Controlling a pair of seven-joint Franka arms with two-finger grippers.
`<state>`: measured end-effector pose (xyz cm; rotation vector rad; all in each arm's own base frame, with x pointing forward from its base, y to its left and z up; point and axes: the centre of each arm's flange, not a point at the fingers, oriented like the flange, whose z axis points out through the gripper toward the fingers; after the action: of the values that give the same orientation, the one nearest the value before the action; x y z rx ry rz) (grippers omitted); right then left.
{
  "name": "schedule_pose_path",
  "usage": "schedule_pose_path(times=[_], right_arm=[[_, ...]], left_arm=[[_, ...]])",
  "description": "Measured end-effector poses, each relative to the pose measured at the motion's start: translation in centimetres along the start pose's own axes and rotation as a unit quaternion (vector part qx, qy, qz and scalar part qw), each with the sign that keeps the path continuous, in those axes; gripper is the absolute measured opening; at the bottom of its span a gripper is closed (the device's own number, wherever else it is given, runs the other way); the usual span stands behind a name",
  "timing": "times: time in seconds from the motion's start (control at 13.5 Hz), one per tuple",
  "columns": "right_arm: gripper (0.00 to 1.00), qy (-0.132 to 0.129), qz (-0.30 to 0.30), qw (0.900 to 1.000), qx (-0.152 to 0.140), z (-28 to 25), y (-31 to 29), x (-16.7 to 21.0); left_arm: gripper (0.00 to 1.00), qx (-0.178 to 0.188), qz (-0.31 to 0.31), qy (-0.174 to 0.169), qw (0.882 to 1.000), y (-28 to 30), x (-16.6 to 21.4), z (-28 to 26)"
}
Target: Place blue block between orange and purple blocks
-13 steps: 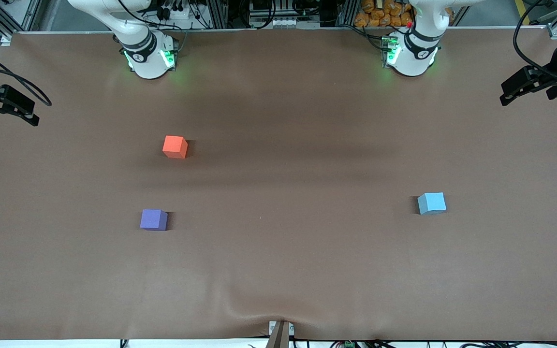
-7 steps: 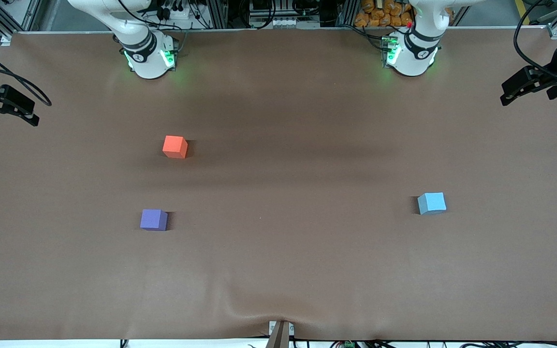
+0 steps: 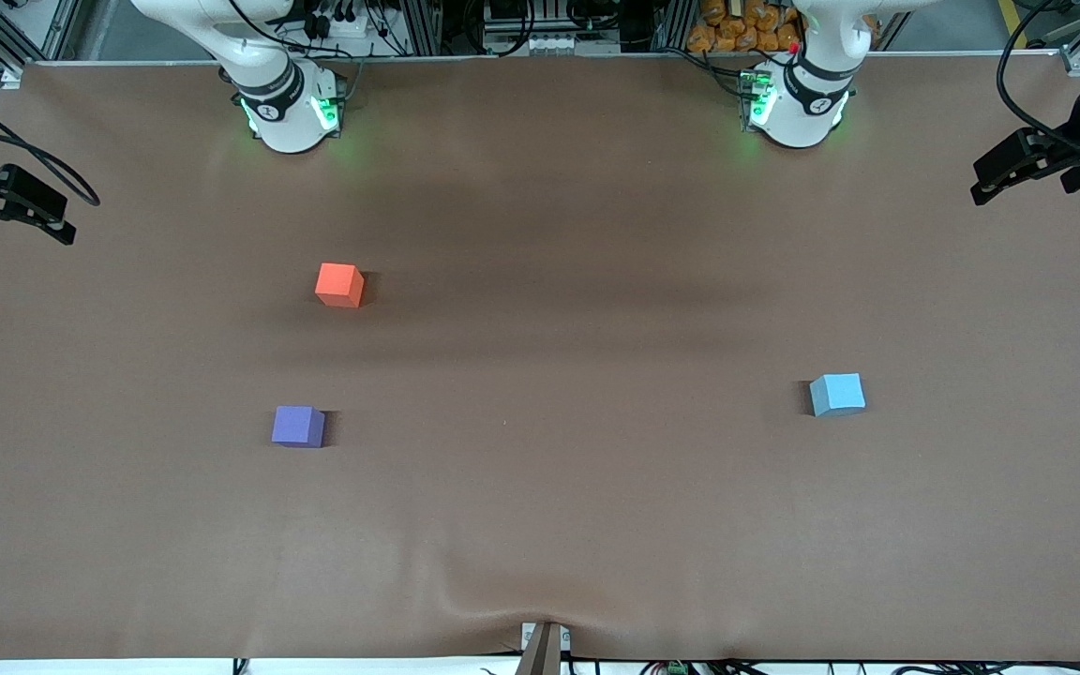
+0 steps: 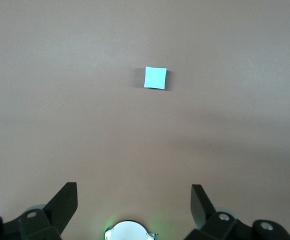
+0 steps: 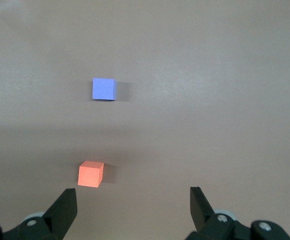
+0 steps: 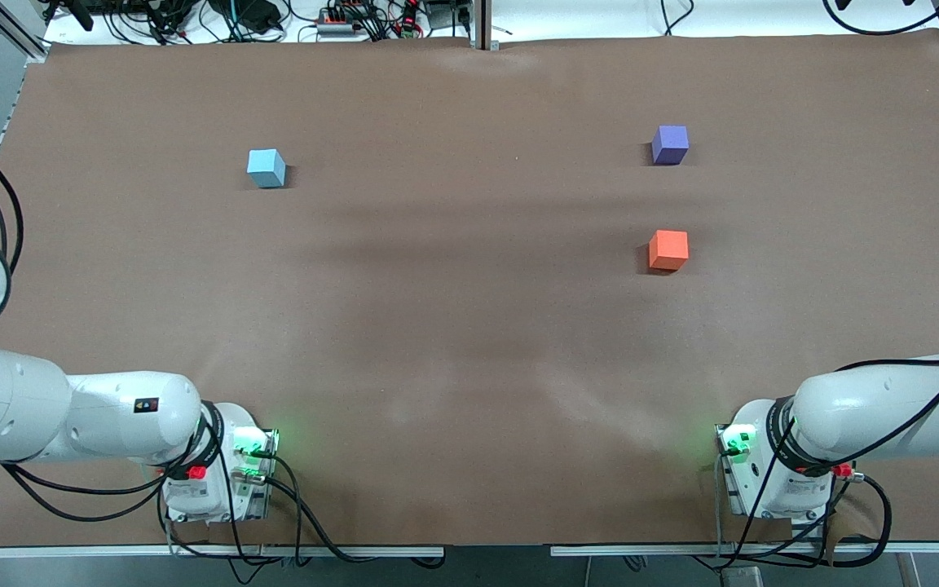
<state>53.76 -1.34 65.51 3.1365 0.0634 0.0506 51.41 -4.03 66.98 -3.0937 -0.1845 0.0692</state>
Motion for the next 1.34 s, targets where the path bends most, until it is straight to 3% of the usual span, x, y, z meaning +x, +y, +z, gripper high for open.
schedule_pose_path(times=[0.3, 0.52, 0.82, 1.34], right_arm=[[1.0, 0.0, 0.0, 1.0, 0.0, 0.0, 0.0, 0.0], [1.0, 0.0, 0.0, 1.0, 0.0, 0.0, 0.1, 0.0], [1.0, 0.0, 0.001, 1.0, 0.002, 0.0, 0.1, 0.0], [1.0, -0.003, 0.002, 1.0, 0.003, 0.2, 0.1, 0.0]], left_arm=[[1.0, 0.0, -0.004, -0.003, 1.0, -0.5, 0.3, 0.4], [1.0, -0.013, -0.005, -0.032, 0.999, -0.4, 2.5, 3.9], [1.0, -0.026, -0.008, -0.005, 1.0, 0.4, 7.9, 14.8], [1.0, -0.048, -0.021, 0.043, 0.998, 0.5, 10.5, 36.7]])
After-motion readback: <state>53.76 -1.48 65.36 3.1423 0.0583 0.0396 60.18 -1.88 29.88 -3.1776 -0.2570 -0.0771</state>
